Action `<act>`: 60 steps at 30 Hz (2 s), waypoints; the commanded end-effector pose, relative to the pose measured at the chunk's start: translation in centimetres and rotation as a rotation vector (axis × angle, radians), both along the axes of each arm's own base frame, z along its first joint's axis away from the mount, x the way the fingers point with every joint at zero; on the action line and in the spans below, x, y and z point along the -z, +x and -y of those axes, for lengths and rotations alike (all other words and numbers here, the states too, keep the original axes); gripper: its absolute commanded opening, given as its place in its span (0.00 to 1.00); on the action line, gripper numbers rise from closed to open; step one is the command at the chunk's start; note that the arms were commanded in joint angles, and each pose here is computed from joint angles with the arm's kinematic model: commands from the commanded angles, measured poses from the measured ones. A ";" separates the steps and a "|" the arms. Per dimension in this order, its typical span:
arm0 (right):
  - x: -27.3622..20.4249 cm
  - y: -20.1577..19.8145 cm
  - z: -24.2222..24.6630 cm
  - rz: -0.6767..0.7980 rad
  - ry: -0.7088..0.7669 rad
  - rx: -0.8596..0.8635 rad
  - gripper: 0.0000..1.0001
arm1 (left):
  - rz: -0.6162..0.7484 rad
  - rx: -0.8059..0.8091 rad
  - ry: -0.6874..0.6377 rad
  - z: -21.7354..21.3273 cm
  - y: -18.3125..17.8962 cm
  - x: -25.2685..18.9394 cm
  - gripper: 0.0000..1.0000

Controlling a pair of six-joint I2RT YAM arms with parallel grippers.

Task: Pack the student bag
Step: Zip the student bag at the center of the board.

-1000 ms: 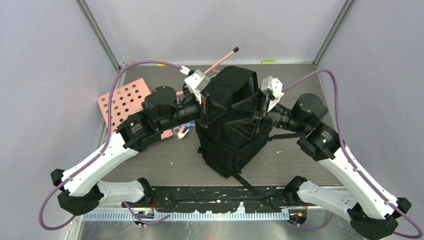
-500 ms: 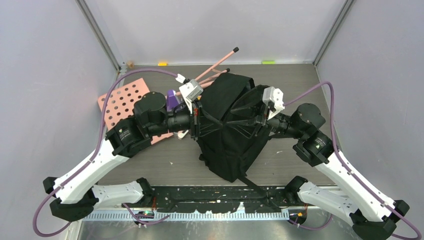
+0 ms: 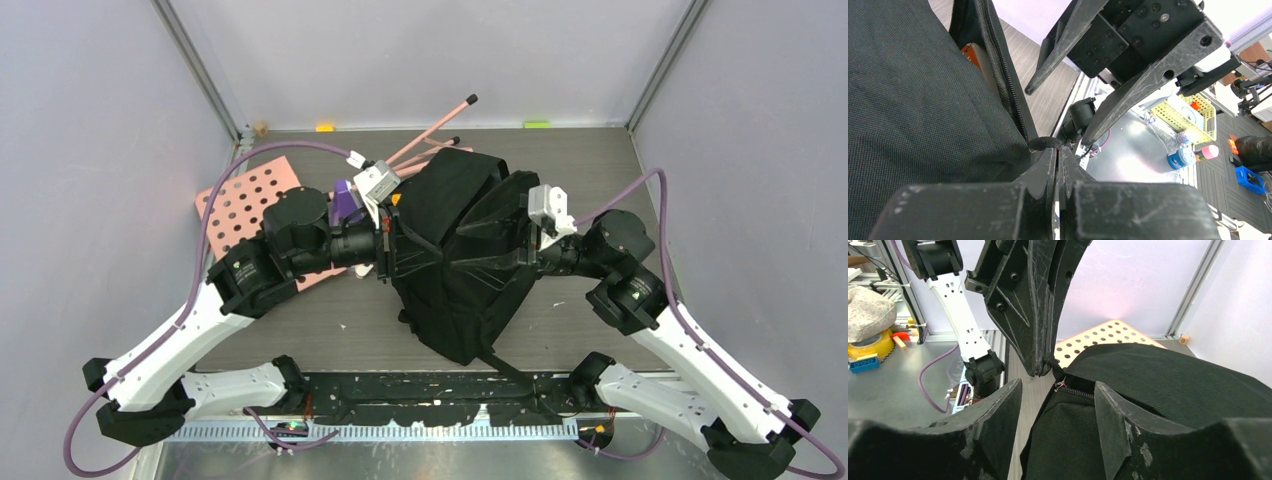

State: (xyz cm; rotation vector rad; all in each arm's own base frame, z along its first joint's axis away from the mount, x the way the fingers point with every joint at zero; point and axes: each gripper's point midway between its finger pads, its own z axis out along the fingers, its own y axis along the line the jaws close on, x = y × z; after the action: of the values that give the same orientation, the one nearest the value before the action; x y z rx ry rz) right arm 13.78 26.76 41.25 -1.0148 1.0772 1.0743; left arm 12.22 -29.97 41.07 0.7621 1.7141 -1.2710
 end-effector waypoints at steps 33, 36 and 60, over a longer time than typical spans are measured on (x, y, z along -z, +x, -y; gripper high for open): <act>2.6 0.4 -3.6 -0.015 -0.042 -0.109 0.31 | 0.080 0.068 -0.266 -0.3 -1.9 -8.1 0.00; 2.9 0.5 -3.6 -0.016 -0.040 -0.097 0.34 | 0.070 0.085 -0.287 -0.3 -2.3 -8.3 0.00; 3.5 3.3 -2.7 -0.042 0.071 0.085 0.01 | 0.052 0.128 -0.409 -1.1 -3.5 -9.4 0.00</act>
State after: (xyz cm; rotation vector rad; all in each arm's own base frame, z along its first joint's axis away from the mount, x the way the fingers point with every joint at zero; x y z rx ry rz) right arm 14.86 29.84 38.69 -1.0188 0.9986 1.1093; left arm 13.08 -30.74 41.59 0.5592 1.7372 -1.4351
